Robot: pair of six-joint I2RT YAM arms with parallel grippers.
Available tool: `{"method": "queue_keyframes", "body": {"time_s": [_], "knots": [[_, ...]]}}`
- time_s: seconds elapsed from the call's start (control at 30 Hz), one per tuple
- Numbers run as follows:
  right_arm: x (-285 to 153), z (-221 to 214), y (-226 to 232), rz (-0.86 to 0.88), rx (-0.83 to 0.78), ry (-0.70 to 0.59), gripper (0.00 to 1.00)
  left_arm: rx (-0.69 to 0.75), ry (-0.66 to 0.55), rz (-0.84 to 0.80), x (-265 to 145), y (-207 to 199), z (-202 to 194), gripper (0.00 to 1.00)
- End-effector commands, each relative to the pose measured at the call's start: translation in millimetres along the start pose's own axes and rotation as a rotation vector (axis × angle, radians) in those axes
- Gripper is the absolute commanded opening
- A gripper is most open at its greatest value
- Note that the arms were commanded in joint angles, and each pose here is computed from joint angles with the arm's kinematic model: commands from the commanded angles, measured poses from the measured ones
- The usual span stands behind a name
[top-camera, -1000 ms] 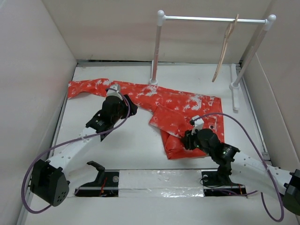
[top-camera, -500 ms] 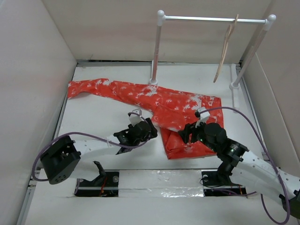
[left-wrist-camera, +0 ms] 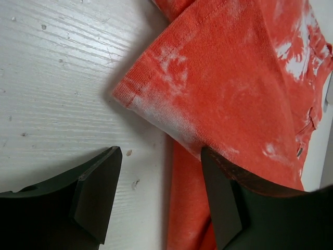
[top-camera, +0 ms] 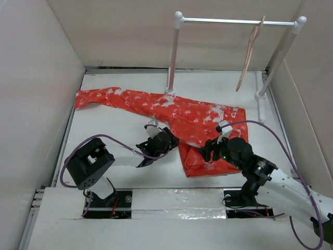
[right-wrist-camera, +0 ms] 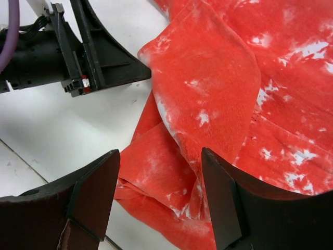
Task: Place the trousers on the hanger
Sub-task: Flatten out the trousers at the center of the board.
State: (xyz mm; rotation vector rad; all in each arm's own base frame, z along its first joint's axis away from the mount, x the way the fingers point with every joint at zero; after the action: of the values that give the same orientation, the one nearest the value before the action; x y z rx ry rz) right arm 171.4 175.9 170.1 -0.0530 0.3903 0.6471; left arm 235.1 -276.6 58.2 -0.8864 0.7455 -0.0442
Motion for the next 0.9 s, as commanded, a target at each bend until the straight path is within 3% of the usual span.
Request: {"method": "queue_keyframes", "body": {"time_s": [0.0, 0.13, 0.2, 0.27, 0.3, 0.37, 0.4, 0.5, 0.6, 0.67, 0.73, 0.8, 0.87], "knots": [[-1.1, 9.5, 5.4, 0.031, -0.004, -0.037, 0.69, -0.089, -0.045, -0.062, 4.4, -21.1, 11.5, 0.59], [2.6, 8.0, 9.3, 0.054, 0.002, -0.043, 0.68, -0.122, -0.088, -0.090, 8.9, -27.2, 19.7, 0.58], [2.9, 5.6, 8.8, 0.050, 0.002, -0.028, 0.68, -0.120, -0.087, -0.101, 11.6, -32.1, 19.2, 0.52], [4.6, 7.6, 9.2, 0.051, 0.006, -0.043, 0.68, -0.128, -0.105, -0.091, 16.6, -32.1, 22.9, 0.42], [5.1, 7.5, 8.4, 0.045, 0.007, -0.044, 0.68, -0.125, -0.109, -0.094, 17.5, -32.3, 23.3, 0.26], [3.3, 5.6, 3.3, 0.008, 0.017, -0.026, 0.68, -0.126, -0.124, -0.094, 20.8, -30.9, 32.3, 0.06], [1.8, 8.3, -2.4, -0.032, 0.024, -0.035, 0.68, -0.112, -0.127, -0.091, 21.0, -29.7, 37.1, 0.00], [-0.6, 15.1, -20.4, -0.125, 0.031, -0.060, 0.66, -0.105, -0.187, -0.100, 0.8, -25.8, 59.3, 0.00], [-1.9, 24.1, -50.9, -0.251, 0.061, -0.083, 0.49, -0.107, -0.288, -0.142, -40.8, -28.1, 92.8, 0.00], [4.8, 28.3, -66.9, -0.292, 0.056, -0.090, 0.17, -0.094, -0.374, -0.160, -75.6, -29.8, 117.8, 0.00], [7.7, 28.0, -95.5, -0.367, 0.086, -0.074, 0.00, -0.093, -0.411, -0.177, -96.8, -30.2, 130.0, 0.00], [15.4, 24.6, -120.4, -0.438, 0.105, -0.048, 0.01, -0.106, -0.466, -0.181, -128.2, -28.7, 148.3, 0.00], [16.9, 16.3, -160.2, -0.557, 0.154, -0.025, 0.30, -0.124, -0.516, -0.185, -158.4, -22.2, 164.1, 0.00]]}}
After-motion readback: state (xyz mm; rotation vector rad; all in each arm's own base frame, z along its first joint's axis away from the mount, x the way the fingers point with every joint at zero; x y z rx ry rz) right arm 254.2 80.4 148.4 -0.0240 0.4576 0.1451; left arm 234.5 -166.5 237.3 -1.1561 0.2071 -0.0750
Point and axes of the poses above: each gripper's point midway between its finger pads, its own x axis out along the fingers, its own y axis along the line the jaws close on, z = x × y, the point moved 3 cm from there along -x, back along the fingers, and after that the axes turned 10 degrees about -x, right-handed, at the moved point
